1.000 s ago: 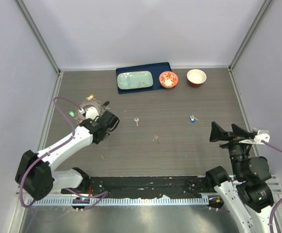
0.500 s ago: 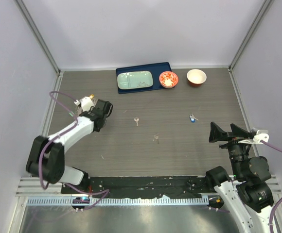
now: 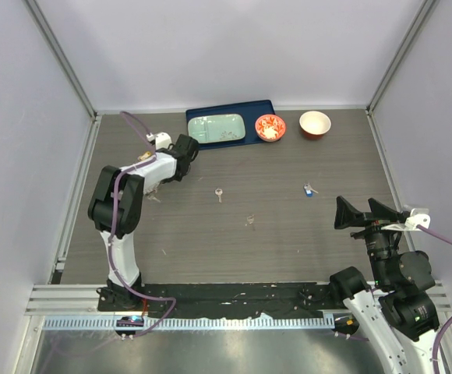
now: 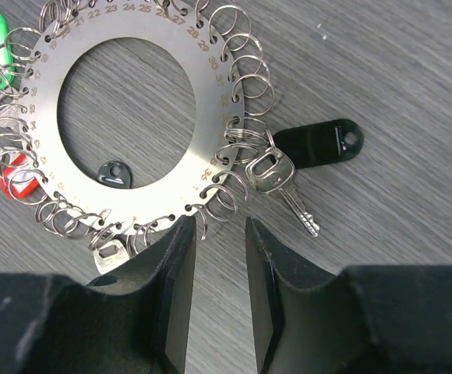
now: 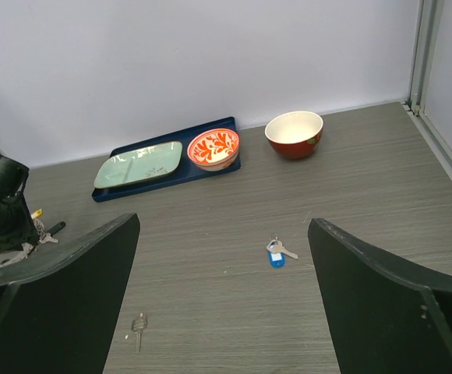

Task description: Put the keys on the keyring

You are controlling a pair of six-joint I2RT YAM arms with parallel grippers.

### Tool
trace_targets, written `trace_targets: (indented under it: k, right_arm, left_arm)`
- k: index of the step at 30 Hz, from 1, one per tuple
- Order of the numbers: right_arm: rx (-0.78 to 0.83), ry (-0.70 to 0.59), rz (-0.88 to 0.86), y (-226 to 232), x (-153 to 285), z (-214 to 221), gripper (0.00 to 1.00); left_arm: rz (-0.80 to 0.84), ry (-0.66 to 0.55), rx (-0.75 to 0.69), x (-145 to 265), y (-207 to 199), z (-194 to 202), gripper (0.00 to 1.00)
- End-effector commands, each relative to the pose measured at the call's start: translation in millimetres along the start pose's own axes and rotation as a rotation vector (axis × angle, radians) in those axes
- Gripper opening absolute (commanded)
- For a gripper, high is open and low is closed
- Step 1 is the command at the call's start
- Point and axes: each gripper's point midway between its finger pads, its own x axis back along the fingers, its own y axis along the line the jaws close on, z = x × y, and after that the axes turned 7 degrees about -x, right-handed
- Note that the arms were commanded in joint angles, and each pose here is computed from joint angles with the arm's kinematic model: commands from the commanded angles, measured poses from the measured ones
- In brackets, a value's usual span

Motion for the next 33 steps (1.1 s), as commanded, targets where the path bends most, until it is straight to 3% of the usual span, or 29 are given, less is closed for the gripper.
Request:
trace_targets:
  k: [1, 12, 18, 19, 25, 33]
  right_arm:
    - [0.002, -0.034, -0.028, 5.6, 0.2, -10.2, 0.97]
    - [0.0, -0.035, -0.033, 6.6, 0.2, -10.6, 0.97]
    - [0.0, -0.034, -0.032, 6.5, 0.2, -10.3, 0.97]
    - [0.001, -0.034, -0.031, 6.2, 0.2, -10.4, 0.97]
    - [0.0, -0.033, -0.039, 7.6, 0.5, -10.6, 0.97]
    - [-0.001, -0.029, -0.067, 12.8, 1.0, -10.7, 0.97]
  left_arm:
    - [-0.071, -0.003, -0.029, -7.5, 11.2, -4.9, 0.35]
    - [-0.108, 0.077, -0.053, -27.4, 18.4, 18.7, 0.32]
    - [-0.1, 0.085, -0.028, -19.5, 25.2, 18.9, 0.18]
    - [-0.095, 0.081, -0.017, -13.1, 29.9, 16.3, 0.13]
    - [0.022, 0.105, 0.087, 27.4, 40.7, 15.9, 0.12]
    - [0.124, 0.064, 0.161, 104.2, 100.3, 33.3, 0.06]
